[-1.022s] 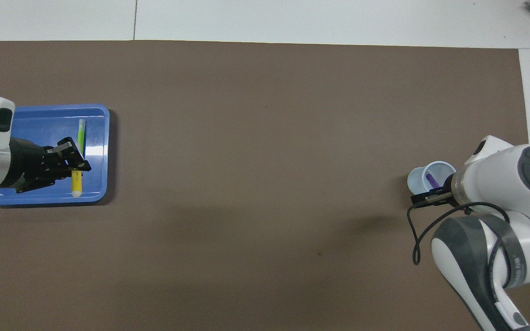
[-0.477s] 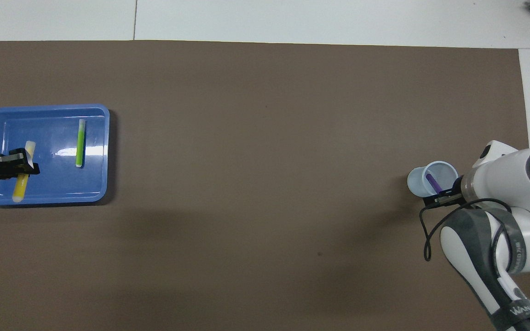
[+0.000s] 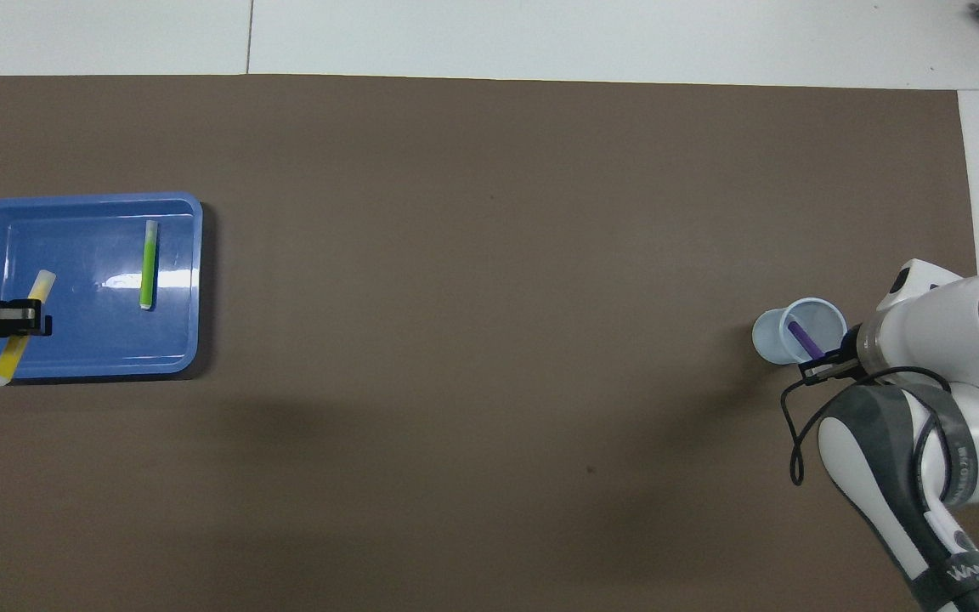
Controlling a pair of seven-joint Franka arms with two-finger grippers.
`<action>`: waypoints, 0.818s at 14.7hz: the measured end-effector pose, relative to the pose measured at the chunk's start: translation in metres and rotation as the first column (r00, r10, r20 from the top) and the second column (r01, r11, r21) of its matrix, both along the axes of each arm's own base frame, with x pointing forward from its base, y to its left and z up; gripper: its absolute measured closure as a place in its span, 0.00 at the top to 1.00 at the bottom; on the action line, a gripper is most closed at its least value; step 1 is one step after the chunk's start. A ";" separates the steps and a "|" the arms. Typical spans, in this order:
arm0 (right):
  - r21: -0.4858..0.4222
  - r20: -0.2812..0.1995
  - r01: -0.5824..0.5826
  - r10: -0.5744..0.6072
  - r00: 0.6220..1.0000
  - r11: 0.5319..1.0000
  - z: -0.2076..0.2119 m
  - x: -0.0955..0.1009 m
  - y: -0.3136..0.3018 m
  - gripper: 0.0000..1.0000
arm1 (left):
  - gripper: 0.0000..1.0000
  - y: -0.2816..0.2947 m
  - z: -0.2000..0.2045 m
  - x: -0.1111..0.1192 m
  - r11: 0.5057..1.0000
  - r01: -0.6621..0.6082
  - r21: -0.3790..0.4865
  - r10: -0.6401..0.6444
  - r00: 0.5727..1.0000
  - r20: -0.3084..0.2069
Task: Right arm passes pens to left for tray arrangement
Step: 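Lower the yellow pen into the blue tray with the left gripper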
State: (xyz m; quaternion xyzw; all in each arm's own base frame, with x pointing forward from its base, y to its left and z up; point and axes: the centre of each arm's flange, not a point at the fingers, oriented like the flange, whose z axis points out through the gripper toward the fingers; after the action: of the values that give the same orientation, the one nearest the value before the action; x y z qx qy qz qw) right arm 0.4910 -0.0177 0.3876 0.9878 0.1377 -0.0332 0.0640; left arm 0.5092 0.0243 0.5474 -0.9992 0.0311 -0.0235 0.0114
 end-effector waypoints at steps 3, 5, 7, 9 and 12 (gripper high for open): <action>0.000 0.000 -0.004 0.004 1.000 1.000 0.000 0.000 0.000 0.17 | 0.19 0.007 0.000 0.000 0.998 0.055 0.008 -0.055 0.998 -0.001; 0.000 0.001 -0.005 0.005 1.000 1.000 0.000 0.000 0.000 0.17 | 0.19 0.019 -0.001 0.000 0.998 0.060 0.012 -0.060 0.998 0.006; 0.001 0.001 -0.028 0.028 1.000 1.000 0.002 0.001 0.000 0.17 | 0.19 0.035 -0.011 0.002 0.999 0.048 0.015 -0.049 0.999 0.023; 0.003 0.005 -0.085 0.085 0.996 0.996 0.009 0.005 -0.001 0.17 | 0.19 0.051 -0.037 0.011 0.999 0.037 0.015 -0.037 0.999 0.029; -0.001 -0.029 -0.104 0.104 0.994 0.995 0.033 0.011 -0.002 0.17 | 0.19 0.056 -0.066 0.029 0.999 0.036 0.016 -0.037 0.998 0.052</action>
State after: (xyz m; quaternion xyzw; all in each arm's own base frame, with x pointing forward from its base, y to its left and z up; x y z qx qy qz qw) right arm 0.5021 -0.0200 0.4211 0.9787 0.1896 -0.0442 0.0648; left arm 0.5383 0.0800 0.4813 -0.9974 0.0491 -0.0496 0.0190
